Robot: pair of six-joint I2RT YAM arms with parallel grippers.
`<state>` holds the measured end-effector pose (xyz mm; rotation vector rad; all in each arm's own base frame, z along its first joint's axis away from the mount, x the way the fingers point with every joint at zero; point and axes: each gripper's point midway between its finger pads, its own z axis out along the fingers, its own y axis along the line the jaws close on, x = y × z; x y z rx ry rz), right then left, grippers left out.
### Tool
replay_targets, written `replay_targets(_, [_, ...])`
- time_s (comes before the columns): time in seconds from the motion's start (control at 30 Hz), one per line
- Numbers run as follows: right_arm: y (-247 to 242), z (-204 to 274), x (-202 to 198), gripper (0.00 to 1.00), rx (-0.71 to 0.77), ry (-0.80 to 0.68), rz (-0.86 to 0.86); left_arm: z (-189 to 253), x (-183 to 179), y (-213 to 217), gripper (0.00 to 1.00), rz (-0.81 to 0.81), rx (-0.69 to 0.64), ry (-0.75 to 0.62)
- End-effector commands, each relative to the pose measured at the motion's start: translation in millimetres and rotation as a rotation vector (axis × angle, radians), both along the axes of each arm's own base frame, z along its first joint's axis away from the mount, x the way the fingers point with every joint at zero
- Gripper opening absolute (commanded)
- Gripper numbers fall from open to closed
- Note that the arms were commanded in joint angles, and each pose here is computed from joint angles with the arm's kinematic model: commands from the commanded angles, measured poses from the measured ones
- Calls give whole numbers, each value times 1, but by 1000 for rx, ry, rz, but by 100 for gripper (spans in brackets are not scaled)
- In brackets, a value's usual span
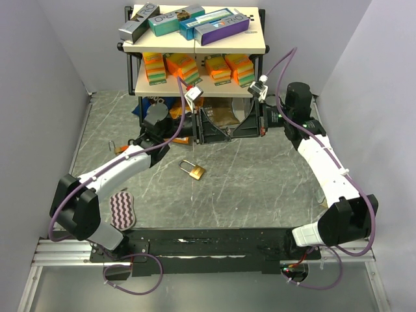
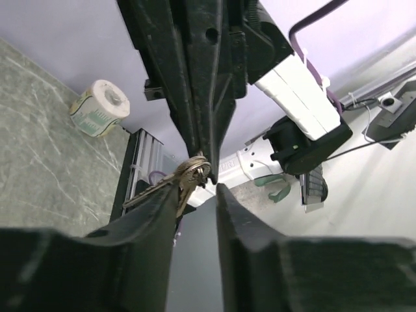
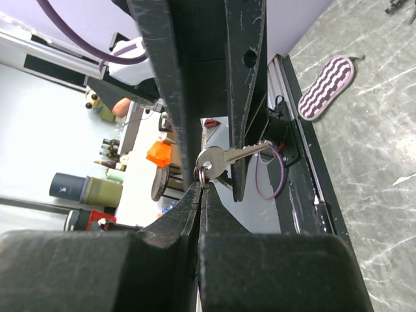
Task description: Unlock with the key
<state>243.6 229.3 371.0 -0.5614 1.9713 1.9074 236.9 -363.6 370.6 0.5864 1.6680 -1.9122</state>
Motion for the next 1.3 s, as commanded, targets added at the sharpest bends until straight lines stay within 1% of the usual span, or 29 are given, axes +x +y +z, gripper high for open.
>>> replay_targets(0.0, [0, 7, -8, 0, -3, -59, -14, 20, -8, 7, 29, 30, -45, -65])
replay_targets(0.03, [0, 6, -8, 0, -4, -56, -15, 21, -9, 8, 24, 31, -45, -63])
replay_targets(0.1, [-1, 4, -8, 0, -9, -55, -20, 17, -9, 8, 18, 32, -39, -53])
replay_targets(0.13, [-1, 3, -8, 0, -11, -54, -25, 16, -10, 8, 11, 34, -32, -47])
replay_targets(0.2, [-1, 2, -7, 0, -15, -62, -31, 13, -10, 9, 2, 38, -21, -44])
replay_targets(0.27, [-1, -1, -8, 0, -28, -64, -39, 7, -11, 10, 1, 46, 10, -40])
replay_targets(0.3, [-1, 1, -6, 3, -40, -76, -59, 4, -11, 11, 1, 49, 26, -36])
replay_targets(0.33, [-3, -4, -7, 7, -62, -88, -67, 2, -11, 12, 1, 55, 41, -67])
replay_targets(0.37, [-4, -4, -8, 18, -79, -98, -79, -8, -11, 13, 1, 56, 90, -32])
replay_targets(0.4, [-5, 1, -3, 23, -104, -140, -114, -12, -11, 14, 1, 59, 113, -33])
replay_targets(0.43, [-6, -2, -2, 29, -127, -207, -119, -16, -11, 15, 1, 62, 135, -71])
replay_targets(0.47, [-8, -7, -7, 40, -163, -170, -121, -25, -13, 17, 1, 57, 187, -38])
replay_targets(0.53, [-8, -7, -5, 49, -214, -247, -139, -33, -14, 20, 1, 60, 233, -72])
replay_targets(0.57, [-9, -11, -8, 55, -240, -236, -140, -31, -14, 21, 1, 61, 240, -93])
replay_targets(0.6, [-6, -12, -9, 57, -261, -259, -140, -44, -18, 25, 1, 53, 294, -73])
replay_targets(0.67, [-3, -14, -12, 63, -277, -287, -127, -47, -21, 27, 1, 40, 315, -74])
replay_targets(0.83, [17, -27, -22, 64, -323, -308, -52, -51, -32, 29, 1, -4, 326, -69])
replay_targets(0.97, [22, -43, -22, 61, -361, -294, -27, -50, -36, 27, 1, -20, 321, -69])
replay_targets(1.27, [28, -52, -24, 58, -341, -274, -1, -49, -40, 23, 1, -46, 315, -67])
